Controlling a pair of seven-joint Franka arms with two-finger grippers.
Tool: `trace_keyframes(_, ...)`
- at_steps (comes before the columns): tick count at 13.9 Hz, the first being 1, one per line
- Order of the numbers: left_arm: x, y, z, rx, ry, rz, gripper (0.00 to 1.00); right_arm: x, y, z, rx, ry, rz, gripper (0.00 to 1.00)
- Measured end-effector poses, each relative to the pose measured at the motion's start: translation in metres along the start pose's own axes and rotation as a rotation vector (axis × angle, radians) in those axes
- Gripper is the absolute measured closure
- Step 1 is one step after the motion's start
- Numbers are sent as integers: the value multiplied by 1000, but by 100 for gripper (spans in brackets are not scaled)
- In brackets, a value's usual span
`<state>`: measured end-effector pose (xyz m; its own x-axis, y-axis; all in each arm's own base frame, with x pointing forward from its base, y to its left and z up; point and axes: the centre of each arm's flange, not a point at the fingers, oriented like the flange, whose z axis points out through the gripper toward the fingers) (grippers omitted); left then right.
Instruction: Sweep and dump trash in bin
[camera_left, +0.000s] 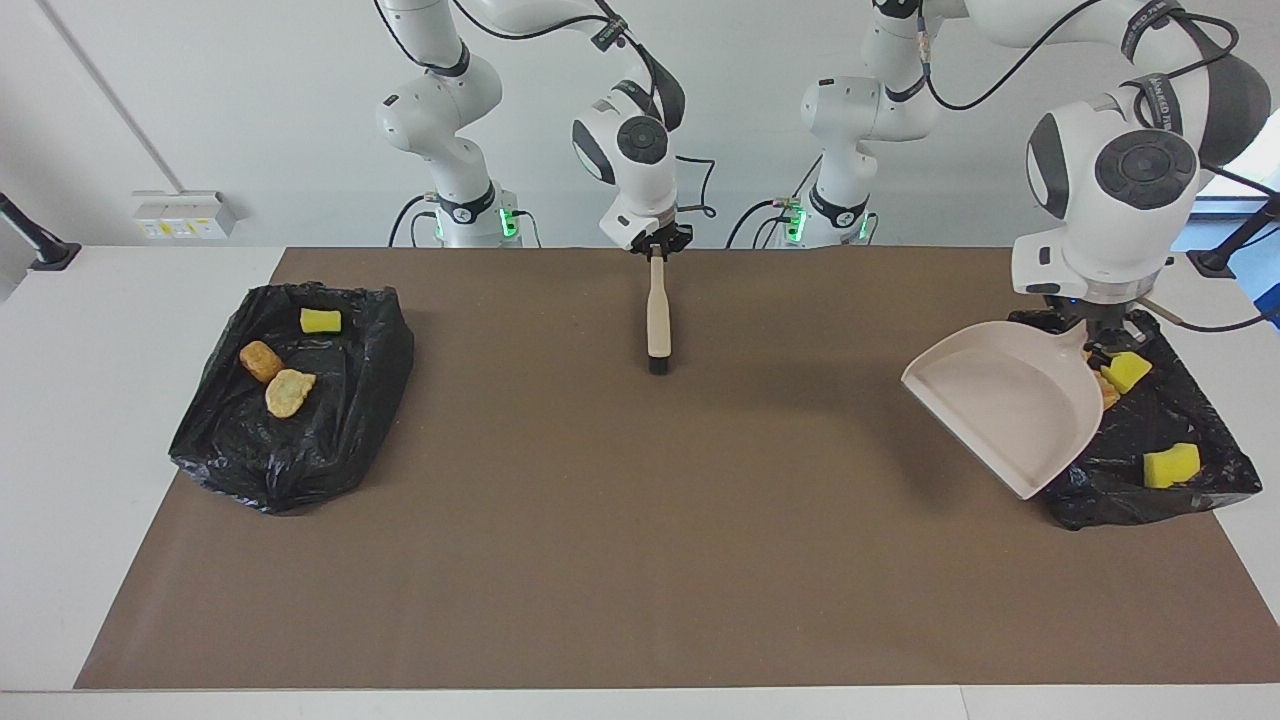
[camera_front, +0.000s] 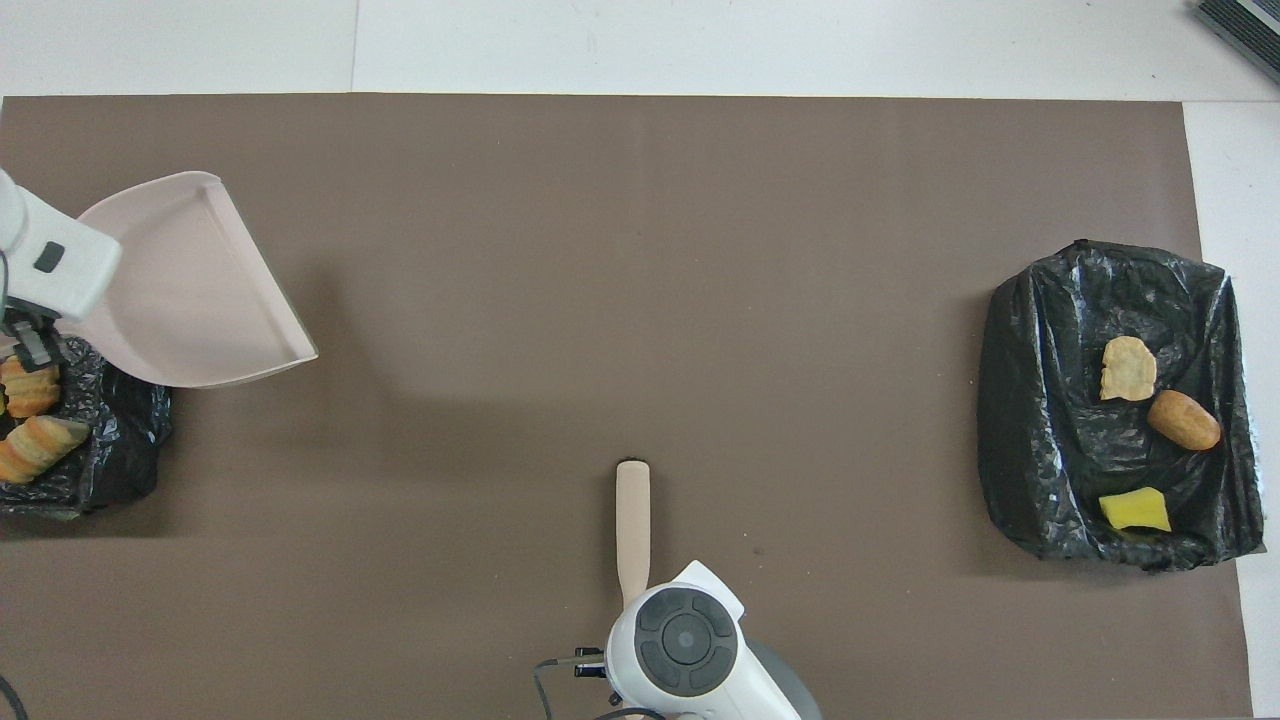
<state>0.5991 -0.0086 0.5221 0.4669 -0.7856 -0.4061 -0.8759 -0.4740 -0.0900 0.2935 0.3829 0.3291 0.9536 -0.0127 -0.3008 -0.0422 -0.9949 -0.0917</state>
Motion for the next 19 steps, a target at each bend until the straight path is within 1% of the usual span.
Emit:
trace_keyframes(2, 38, 24, -2, -47, 46, -146, 68, 0, 0, 0, 0, 0, -2, 73)
trace_keyframes(3, 63, 38, -2, -78, 64, -226, 68, 0, 0, 0, 0, 0, -2, 67)
trace_keyframes(4, 87, 51, -2, -97, 73, -301, 68, 0, 0, 0, 1, 1, -2, 58)
trace_keyframes(5, 114, 66, -1, -113, 89, -386, 68, 0, -1, -1, 2, 1, -3, 42)
trace_keyframes(7, 160, 90, -1, -170, 142, -542, 68, 3, -4, -5, 11, 9, -4, 22)
trace_keyframes(8, 182, 104, 0, -198, 158, -620, 68, 6, -7, -11, 19, 18, -5, 10)
trace_keyframes(9, 201, 116, 1, -215, 167, -691, 68, 11, -9, -18, 26, 32, -5, 1)
trace_keyframes(11, 240, 144, -3, -260, 211, -829, 68, 37, -1, -45, 24, 105, -3, 0)
trace_keyframes(13, 266, 160, -10, -327, 259, -929, 68, 74, 19, -84, 11, 208, 12, 0)
trace_keyframes(15, 289, 169, -18, -386, 294, -1006, 68, 110, 49, -124, -46, 321, 19, 0)
trace_keyframes(16, 302, 176, -20, -404, 307, -1014, 68, 123, 65, -141, -77, 356, 20, 0)
trace_keyframes(17, 317, 186, -22, -418, 322, -1017, 68, 135, 81, -157, -99, 370, 16, 0)
trace_keyframes(19, 343, 205, -20, -444, 337, -1040, 68, 151, 107, -185, -119, 376, -3, 0)
